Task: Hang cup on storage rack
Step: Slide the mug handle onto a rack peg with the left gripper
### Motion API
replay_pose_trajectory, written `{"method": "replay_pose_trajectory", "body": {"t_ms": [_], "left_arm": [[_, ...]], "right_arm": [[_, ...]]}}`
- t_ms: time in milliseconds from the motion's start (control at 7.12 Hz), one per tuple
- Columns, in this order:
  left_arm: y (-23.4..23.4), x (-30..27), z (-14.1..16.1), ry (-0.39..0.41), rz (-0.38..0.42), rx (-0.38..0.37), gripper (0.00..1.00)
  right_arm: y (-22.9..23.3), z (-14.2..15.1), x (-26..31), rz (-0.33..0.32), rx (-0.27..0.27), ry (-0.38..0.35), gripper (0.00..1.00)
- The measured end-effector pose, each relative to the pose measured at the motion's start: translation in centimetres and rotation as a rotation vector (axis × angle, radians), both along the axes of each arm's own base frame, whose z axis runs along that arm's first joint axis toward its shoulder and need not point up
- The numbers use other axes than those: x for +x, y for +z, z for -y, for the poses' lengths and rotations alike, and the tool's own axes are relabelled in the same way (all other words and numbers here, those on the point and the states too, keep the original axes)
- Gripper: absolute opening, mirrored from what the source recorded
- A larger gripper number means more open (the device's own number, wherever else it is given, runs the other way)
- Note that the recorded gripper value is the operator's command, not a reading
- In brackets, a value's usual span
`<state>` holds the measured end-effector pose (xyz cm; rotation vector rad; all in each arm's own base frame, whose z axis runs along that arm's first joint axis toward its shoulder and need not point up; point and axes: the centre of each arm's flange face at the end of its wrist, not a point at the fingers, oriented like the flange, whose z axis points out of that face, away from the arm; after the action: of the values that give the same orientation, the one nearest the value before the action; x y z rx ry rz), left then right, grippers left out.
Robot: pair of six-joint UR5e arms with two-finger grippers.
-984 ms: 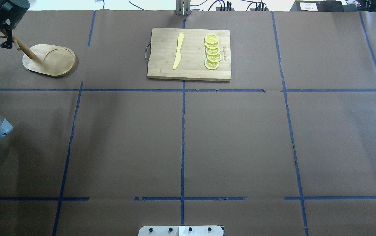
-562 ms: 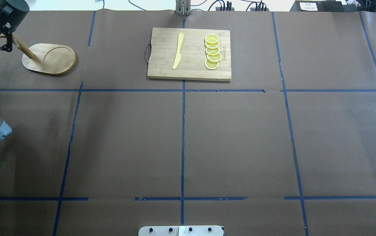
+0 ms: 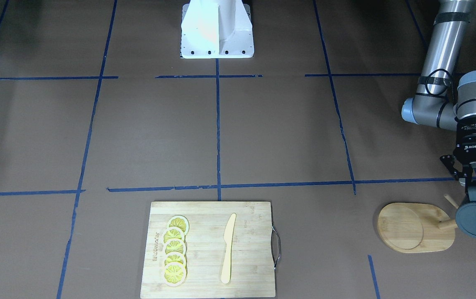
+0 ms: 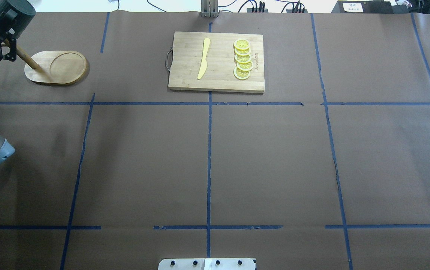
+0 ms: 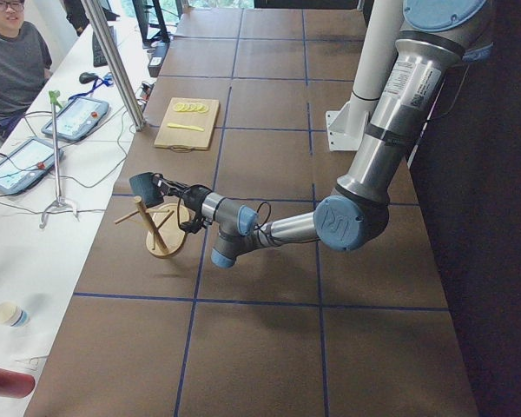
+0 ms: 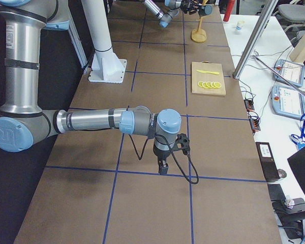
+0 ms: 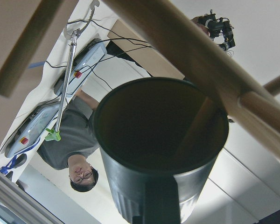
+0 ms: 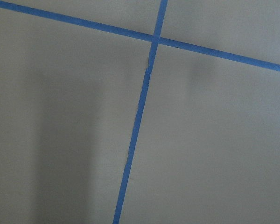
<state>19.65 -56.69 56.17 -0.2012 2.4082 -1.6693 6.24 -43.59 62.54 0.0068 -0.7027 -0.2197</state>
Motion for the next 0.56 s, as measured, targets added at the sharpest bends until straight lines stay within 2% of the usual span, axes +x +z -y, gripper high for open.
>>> {"method": "replay_pose_trajectory", "body": {"t_ms": [562], "left_arm": [[-0.27, -0.56, -0.62, 0.001, -0.020, 0.031, 1.00]], "right_arm": [[0.06, -0.01, -0.01, 0.001, -0.001, 0.000, 1.00]]}}
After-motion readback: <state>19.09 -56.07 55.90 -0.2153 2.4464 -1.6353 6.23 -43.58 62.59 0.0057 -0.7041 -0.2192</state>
